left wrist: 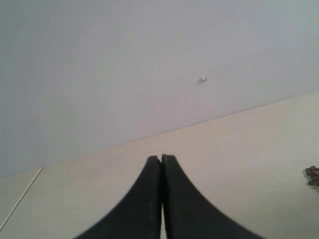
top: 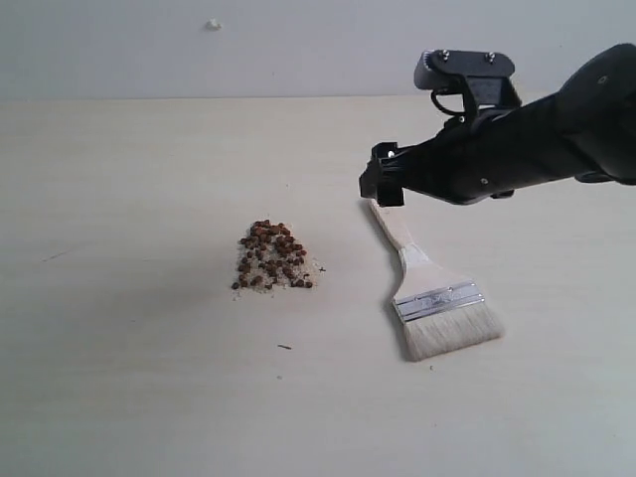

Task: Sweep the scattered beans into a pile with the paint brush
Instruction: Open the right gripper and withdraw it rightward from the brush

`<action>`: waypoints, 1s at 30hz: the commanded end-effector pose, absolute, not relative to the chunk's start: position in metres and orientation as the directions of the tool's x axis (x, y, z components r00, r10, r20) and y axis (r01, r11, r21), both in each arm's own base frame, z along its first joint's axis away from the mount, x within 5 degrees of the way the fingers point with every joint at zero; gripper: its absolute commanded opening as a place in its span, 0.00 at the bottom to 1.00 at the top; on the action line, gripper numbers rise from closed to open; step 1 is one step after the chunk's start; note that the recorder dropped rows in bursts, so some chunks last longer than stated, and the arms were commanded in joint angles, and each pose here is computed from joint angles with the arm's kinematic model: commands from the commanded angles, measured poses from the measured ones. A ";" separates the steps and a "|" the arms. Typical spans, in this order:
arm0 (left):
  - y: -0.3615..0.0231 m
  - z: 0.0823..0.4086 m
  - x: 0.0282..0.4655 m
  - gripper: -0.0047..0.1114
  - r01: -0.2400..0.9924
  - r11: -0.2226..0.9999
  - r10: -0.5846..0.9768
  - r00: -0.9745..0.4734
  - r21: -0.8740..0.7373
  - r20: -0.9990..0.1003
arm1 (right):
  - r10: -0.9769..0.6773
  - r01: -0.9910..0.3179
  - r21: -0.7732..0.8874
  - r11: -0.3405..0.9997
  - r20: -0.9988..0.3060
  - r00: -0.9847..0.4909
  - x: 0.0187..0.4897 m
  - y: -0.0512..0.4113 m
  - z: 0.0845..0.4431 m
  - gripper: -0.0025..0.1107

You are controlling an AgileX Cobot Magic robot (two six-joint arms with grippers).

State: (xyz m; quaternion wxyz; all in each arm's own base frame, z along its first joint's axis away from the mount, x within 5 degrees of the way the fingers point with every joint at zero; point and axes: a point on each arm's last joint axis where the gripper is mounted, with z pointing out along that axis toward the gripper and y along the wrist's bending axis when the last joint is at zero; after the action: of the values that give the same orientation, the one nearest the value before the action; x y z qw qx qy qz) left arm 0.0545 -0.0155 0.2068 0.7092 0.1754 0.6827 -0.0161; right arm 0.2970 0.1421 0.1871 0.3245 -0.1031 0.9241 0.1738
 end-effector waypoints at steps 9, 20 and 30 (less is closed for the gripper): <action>-0.015 0.206 0.054 0.04 0.262 0.940 0.211 0.066 0.221 -0.975 | -0.220 -0.417 0.112 0.902 -0.713 -0.666 0.278 0.129 0.209 0.23; -0.015 0.206 0.054 0.04 0.262 0.940 0.211 0.066 0.221 -0.975 | -0.162 -0.388 0.122 0.913 -0.765 -0.623 0.199 0.093 0.218 0.02; -0.015 0.206 0.054 0.04 0.262 0.940 0.211 0.066 0.221 -0.975 | -0.219 -0.481 0.210 0.851 -0.690 -0.689 0.168 0.094 0.220 0.02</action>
State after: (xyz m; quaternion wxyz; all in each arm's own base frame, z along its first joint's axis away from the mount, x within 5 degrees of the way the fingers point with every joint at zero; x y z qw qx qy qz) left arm 0.0545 -0.0155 0.2068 0.7092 0.1754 0.6827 -0.0161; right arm 0.1694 0.0952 0.2171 0.3386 -0.1896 0.9018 0.1903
